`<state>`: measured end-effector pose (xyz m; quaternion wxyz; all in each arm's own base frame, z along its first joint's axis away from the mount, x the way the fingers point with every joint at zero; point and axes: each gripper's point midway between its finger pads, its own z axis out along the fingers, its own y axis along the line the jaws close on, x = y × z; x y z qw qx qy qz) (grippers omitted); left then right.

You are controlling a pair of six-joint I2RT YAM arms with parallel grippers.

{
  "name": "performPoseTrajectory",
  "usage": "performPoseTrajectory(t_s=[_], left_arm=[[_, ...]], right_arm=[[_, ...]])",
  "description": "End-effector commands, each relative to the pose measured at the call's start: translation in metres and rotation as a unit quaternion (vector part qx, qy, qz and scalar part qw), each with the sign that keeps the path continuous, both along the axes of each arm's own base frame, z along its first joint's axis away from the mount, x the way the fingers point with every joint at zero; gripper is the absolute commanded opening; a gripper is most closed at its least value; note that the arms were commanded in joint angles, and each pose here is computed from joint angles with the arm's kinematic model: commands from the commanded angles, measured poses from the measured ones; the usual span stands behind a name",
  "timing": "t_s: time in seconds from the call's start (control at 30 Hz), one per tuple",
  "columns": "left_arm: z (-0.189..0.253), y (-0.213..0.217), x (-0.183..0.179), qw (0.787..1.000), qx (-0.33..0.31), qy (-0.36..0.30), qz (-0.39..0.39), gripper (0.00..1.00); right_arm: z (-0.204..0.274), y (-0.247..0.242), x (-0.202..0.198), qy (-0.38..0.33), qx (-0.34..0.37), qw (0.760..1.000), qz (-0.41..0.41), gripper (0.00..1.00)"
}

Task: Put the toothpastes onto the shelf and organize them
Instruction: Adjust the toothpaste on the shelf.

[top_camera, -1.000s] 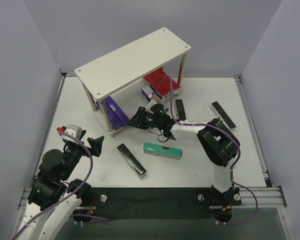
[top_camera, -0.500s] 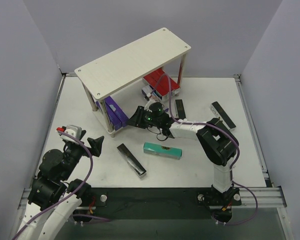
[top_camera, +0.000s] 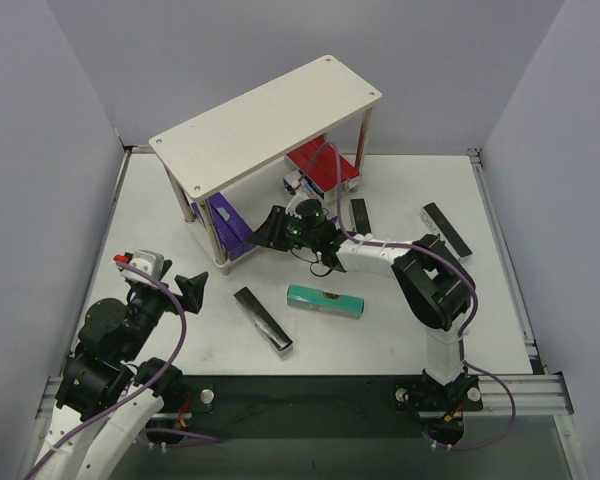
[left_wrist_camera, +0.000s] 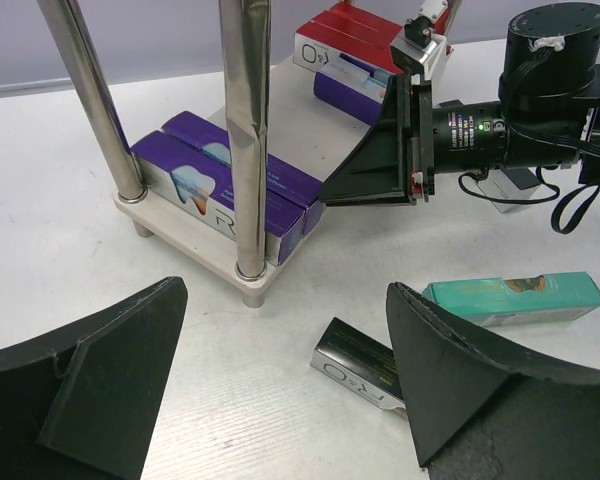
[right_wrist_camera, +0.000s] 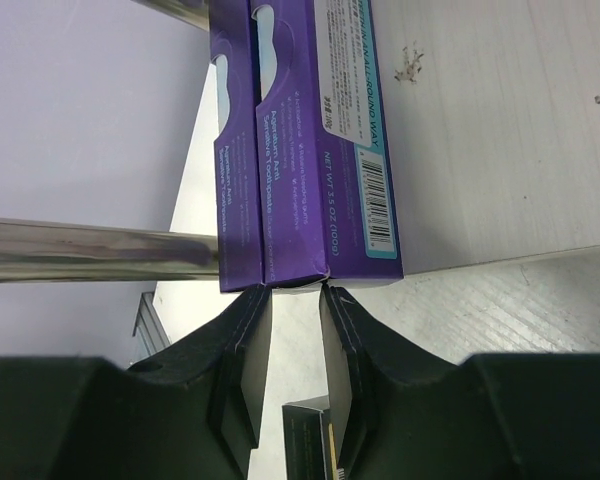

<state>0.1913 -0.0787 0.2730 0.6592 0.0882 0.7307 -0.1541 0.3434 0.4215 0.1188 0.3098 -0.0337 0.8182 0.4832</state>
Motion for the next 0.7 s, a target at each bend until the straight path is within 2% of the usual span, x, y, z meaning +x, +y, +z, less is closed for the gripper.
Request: performPoseTrajectory(t_s=[0.0, 0.1, 0.17, 0.2, 0.27, 0.3, 0.5, 0.67], left_arm=[[0.008, 0.001, 0.0, 1.0, -0.001, -0.017, 0.0, 0.92], [0.01, 0.002, -0.001, 1.0, 0.002, -0.019, 0.0, 0.93], [0.01, 0.002, -0.001, 1.0, 0.003, -0.021, 0.0, 0.92], [0.01, 0.002, -0.002, 1.0, 0.001, -0.021, 0.0, 0.92], [0.008, 0.002, -0.001, 1.0, 0.001, -0.022, 0.0, 0.92], [0.008, 0.002, -0.002, 1.0, -0.001, -0.025, 0.0, 0.92], [-0.005, 0.0, 0.001, 1.0, -0.004, -0.024, -0.002, 0.92], [-0.013, 0.001, 0.004, 0.999, -0.012, -0.033, 0.007, 0.92]], right_arm=[[0.019, 0.01, 0.008, -0.025, 0.021, 0.999, 0.003, 0.27], [0.033, 0.003, 0.001, -0.035, 0.027, 0.999, 0.004, 0.27], [0.032, -0.008, -0.004, -0.031, 0.024, 0.999, 0.0, 0.3], [0.046, -0.015, -0.006, -0.039, 0.032, 0.999, -0.004, 0.32], [0.043, -0.034, -0.008, -0.035, 0.025, 0.999, -0.019, 0.38], [0.057, -0.044, -0.008, -0.05, 0.028, 0.998, -0.028, 0.41], [0.058, -0.117, -0.006, -0.042, 0.003, 0.992, -0.118, 0.67], [0.045, -0.176, 0.007, -0.03, -0.01, 0.979, -0.2, 0.76]])
